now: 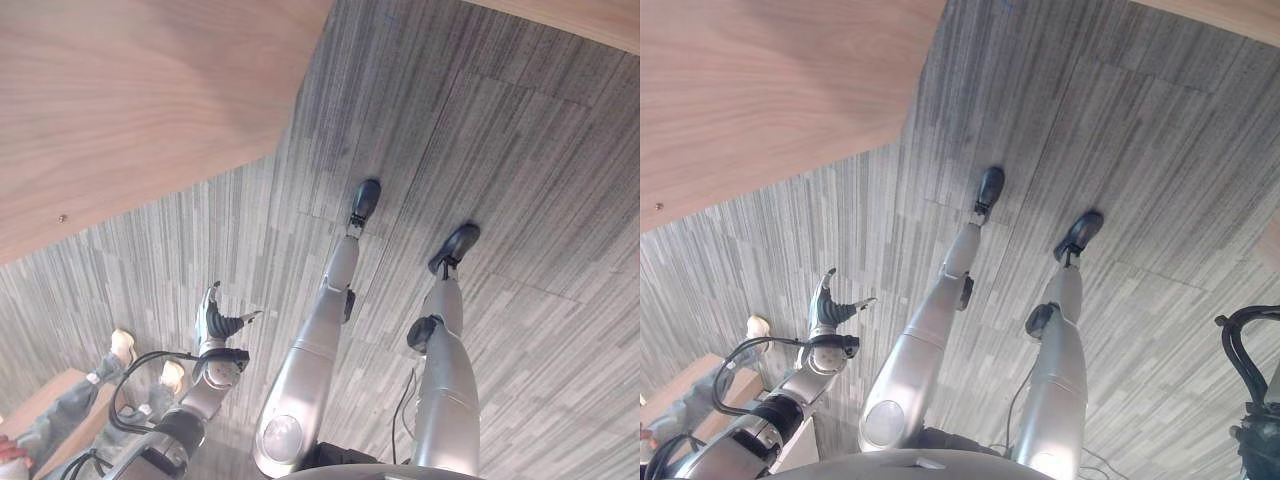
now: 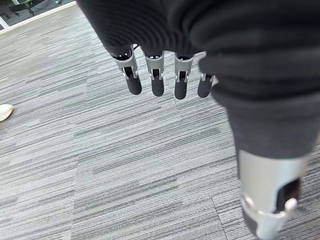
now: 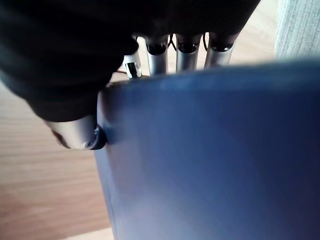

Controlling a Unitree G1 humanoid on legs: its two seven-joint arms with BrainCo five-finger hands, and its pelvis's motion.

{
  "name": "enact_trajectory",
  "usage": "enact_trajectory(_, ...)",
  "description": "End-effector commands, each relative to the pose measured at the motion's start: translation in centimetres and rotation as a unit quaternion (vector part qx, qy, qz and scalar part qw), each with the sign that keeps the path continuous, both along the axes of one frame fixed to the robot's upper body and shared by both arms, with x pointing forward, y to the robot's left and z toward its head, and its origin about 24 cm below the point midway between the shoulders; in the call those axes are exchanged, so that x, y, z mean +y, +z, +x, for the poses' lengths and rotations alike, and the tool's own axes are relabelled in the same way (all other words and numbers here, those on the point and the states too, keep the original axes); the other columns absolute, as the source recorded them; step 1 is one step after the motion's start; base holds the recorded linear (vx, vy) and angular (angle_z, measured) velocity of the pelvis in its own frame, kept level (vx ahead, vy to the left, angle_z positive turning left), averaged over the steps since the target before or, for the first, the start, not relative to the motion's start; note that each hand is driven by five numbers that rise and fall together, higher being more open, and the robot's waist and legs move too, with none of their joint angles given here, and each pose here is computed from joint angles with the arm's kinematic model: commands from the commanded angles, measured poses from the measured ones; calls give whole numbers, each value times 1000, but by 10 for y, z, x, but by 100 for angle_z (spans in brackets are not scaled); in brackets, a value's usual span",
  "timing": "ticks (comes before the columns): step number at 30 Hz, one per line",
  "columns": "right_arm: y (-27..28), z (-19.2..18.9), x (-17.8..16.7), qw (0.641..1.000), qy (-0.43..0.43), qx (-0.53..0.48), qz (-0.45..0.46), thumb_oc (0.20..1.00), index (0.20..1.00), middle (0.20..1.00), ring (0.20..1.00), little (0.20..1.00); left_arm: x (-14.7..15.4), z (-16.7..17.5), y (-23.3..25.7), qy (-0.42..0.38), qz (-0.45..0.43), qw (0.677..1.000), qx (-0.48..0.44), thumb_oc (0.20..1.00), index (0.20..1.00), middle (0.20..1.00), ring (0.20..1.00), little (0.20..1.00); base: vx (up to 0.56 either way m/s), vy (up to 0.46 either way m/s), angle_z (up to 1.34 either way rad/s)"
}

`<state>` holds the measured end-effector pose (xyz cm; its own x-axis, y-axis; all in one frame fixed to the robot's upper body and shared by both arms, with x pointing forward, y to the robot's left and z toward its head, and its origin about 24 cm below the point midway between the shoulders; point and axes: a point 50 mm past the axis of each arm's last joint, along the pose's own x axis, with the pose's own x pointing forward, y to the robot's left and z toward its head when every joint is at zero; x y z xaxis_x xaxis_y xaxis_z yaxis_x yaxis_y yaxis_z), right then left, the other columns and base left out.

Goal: Put the empty folder in the office cabinet

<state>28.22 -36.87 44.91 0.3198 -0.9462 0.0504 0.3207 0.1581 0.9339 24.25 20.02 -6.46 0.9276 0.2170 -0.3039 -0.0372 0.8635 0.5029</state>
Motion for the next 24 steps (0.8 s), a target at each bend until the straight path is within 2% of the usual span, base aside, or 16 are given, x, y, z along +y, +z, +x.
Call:
enact_trajectory(1, -11, -7, -14, 991, -91, 61, -76, 200, 200, 200, 200, 200, 24, -40, -26, 53, 17, 996, 63, 1000, 1000, 1000, 1000, 1000, 5, -19, -10)
enact_trajectory(10, -12, -5, -12, 992, -85, 56, -70, 200, 200, 200, 200, 200, 30, -44, -29, 71, 11, 995, 71, 1000, 1000, 1000, 1000, 1000, 4, -14, -9)
enact_trajectory(20, -6, 9, 3, 993, -35, 49, -99, 200, 200, 200, 200, 200, 36, -46, -32, 92, 6, 992, 81, 1000, 1000, 1000, 1000, 1000, 0, 20, -6)
enact_trajectory(21, -5, 29, 31, 990, 0, 39, -133, 200, 200, 200, 200, 200, 43, -20, -22, 101, 35, 991, 82, 1000, 1000, 1000, 1000, 1000, -11, 84, -3)
enact_trajectory(22, -5, 29, 33, 990, 0, 36, -133, 200, 200, 200, 200, 200, 43, -17, -21, 103, 35, 991, 80, 1000, 1000, 1000, 1000, 1000, -12, 147, -5)
enact_trajectory(23, -6, 38, 46, 992, 24, 33, -119, 200, 200, 200, 200, 200, 42, 7, -6, 86, 62, 993, 54, 1000, 1000, 1000, 1000, 1000, -1, 80, -12)
enact_trajectory(24, -6, 38, 46, 992, 23, 33, -118, 200, 200, 200, 200, 200, 42, 7, -6, 86, 62, 993, 53, 1000, 1000, 1000, 1000, 1000, -21, 117, -21)
